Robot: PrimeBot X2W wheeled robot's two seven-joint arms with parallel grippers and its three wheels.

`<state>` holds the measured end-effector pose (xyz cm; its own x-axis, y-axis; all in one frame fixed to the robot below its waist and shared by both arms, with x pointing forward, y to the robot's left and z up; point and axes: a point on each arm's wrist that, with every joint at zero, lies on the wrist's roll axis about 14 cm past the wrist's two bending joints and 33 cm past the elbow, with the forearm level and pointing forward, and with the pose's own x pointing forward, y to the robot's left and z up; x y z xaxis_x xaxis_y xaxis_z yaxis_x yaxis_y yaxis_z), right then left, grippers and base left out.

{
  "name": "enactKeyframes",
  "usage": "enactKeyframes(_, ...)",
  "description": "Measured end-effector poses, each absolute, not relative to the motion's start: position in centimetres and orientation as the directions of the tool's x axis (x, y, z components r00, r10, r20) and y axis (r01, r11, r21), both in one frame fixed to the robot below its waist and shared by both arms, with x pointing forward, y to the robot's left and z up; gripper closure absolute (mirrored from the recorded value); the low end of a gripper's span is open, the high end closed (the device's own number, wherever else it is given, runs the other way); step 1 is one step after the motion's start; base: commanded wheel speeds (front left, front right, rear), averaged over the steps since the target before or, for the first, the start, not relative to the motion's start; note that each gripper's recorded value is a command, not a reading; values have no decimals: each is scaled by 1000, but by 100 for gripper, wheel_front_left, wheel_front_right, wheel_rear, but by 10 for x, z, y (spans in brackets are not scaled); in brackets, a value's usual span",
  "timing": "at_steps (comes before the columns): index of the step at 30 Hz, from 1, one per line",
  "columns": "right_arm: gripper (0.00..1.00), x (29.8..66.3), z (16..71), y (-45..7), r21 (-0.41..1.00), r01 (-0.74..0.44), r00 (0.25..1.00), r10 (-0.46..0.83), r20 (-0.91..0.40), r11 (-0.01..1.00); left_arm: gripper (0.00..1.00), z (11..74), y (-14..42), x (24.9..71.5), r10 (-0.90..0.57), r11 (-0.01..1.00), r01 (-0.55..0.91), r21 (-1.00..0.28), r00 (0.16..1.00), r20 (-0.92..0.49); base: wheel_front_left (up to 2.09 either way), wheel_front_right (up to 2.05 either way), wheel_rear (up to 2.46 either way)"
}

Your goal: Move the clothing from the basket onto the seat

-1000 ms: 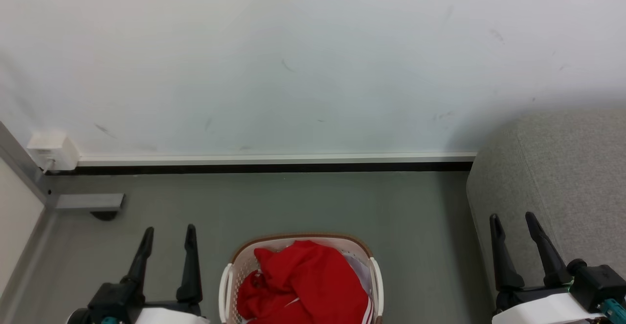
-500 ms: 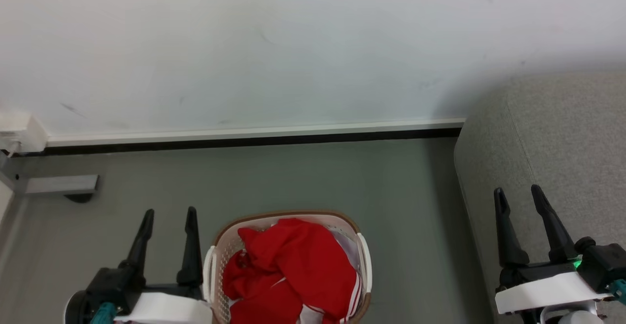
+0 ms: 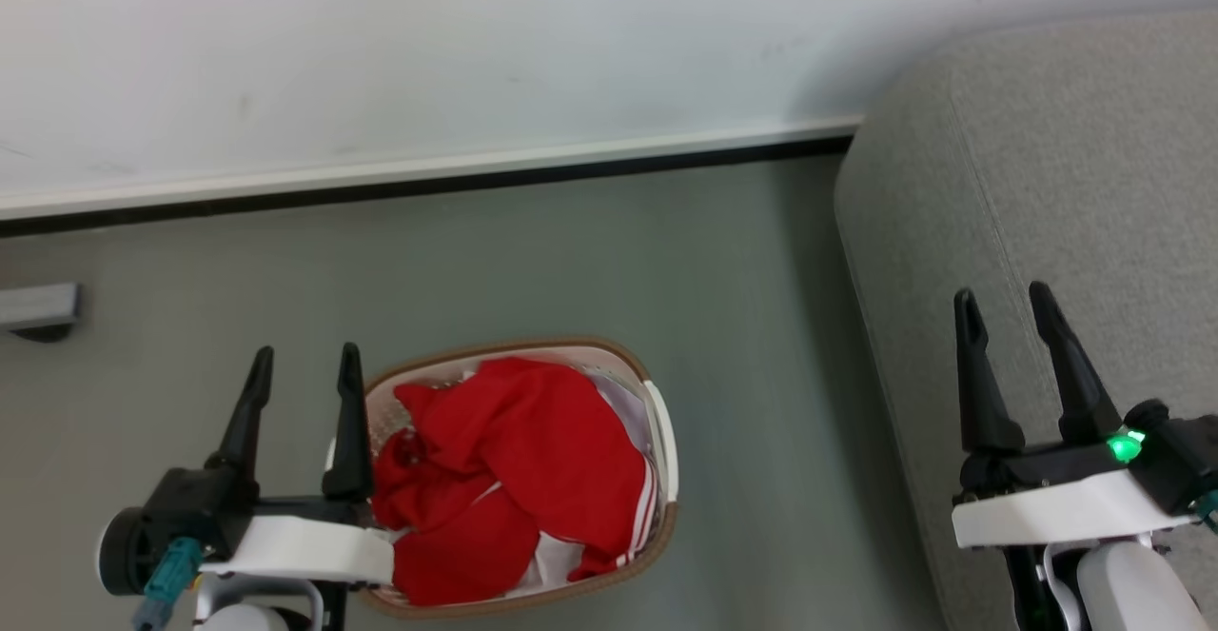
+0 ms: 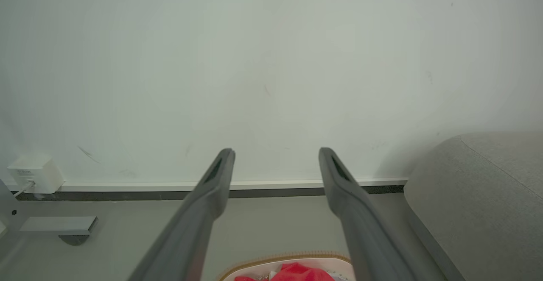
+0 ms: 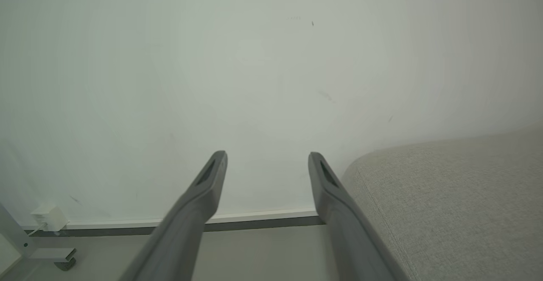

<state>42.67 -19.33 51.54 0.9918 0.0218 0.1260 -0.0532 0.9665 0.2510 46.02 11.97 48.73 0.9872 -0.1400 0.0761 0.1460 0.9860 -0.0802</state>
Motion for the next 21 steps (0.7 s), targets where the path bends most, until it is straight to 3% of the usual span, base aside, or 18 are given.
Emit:
enactKeyframes(12, 0, 448, 511, -213, 277, -4, 991, -34, 132, 961, 0, 428, 97, 498, -219, 971, 214, -110, 975, -41, 0, 0, 0)
enactKeyframes(21, 0, 465, 499, -223, 265, 22, 992, -55, 118, 964, 0, 355, 81, 512, -286, 958, 272, -90, 934, -214, 0, 0, 0)
